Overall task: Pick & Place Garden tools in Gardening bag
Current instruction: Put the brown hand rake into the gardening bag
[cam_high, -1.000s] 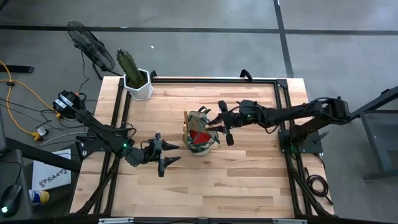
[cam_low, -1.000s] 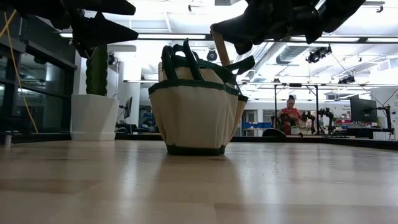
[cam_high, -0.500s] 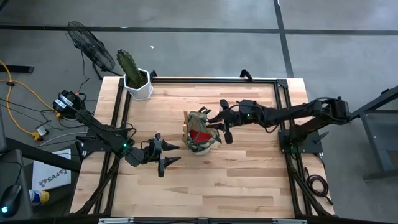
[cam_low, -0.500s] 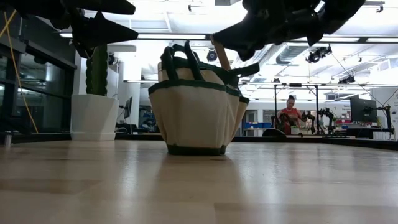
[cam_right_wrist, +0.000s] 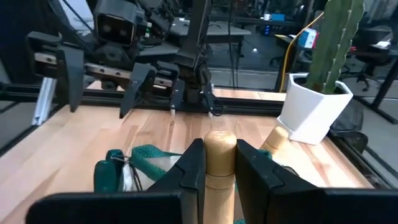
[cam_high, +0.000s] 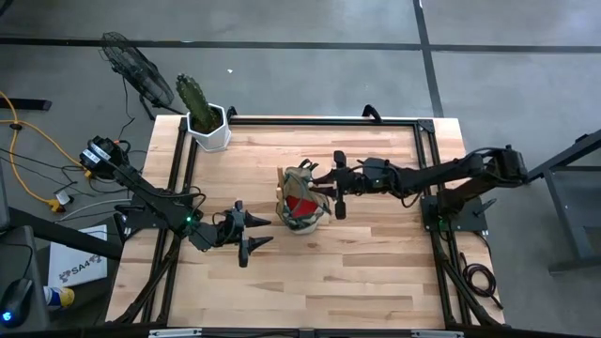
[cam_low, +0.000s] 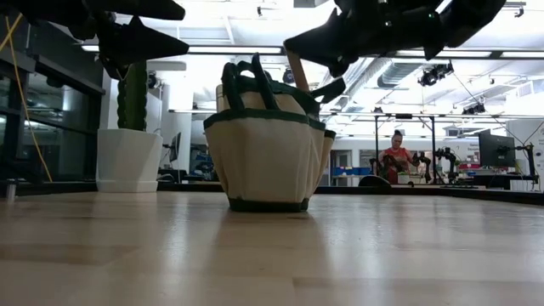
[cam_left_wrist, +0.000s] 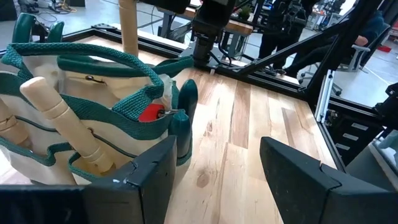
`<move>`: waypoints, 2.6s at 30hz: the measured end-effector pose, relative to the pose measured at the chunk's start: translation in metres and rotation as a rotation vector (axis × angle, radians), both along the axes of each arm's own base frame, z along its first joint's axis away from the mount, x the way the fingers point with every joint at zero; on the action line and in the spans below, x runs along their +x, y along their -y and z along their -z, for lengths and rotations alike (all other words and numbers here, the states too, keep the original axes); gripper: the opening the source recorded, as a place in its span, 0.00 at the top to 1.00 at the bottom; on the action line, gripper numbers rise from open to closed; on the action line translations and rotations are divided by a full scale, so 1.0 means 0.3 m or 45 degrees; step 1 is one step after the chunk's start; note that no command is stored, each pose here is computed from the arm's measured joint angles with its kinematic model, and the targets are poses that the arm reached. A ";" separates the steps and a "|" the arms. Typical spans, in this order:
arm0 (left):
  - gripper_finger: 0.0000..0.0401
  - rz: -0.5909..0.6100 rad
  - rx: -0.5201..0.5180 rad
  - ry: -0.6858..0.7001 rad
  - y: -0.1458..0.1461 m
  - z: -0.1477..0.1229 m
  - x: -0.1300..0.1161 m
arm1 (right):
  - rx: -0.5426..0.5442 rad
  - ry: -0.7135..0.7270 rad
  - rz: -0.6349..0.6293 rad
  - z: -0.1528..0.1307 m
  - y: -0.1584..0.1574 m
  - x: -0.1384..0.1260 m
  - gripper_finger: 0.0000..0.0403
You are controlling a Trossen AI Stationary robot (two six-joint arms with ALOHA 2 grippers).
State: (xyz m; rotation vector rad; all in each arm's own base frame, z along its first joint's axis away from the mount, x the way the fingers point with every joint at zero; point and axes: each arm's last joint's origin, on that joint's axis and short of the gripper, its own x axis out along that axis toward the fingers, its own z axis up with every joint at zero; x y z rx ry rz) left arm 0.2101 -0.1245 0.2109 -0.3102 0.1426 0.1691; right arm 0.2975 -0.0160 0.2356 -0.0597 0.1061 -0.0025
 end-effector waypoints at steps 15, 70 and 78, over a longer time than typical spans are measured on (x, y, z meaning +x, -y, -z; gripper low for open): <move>0.44 0.027 -0.004 -0.004 0.002 0.000 0.000 | 0.030 -0.066 0.180 0.066 0.002 0.033 0.88; 0.44 -0.038 0.351 -0.202 0.099 -0.075 0.326 | 0.222 0.284 0.318 0.157 -0.090 0.119 0.88; 0.44 -0.054 0.517 -0.379 0.091 -0.149 0.354 | 0.213 0.256 0.321 0.165 -0.090 0.120 0.88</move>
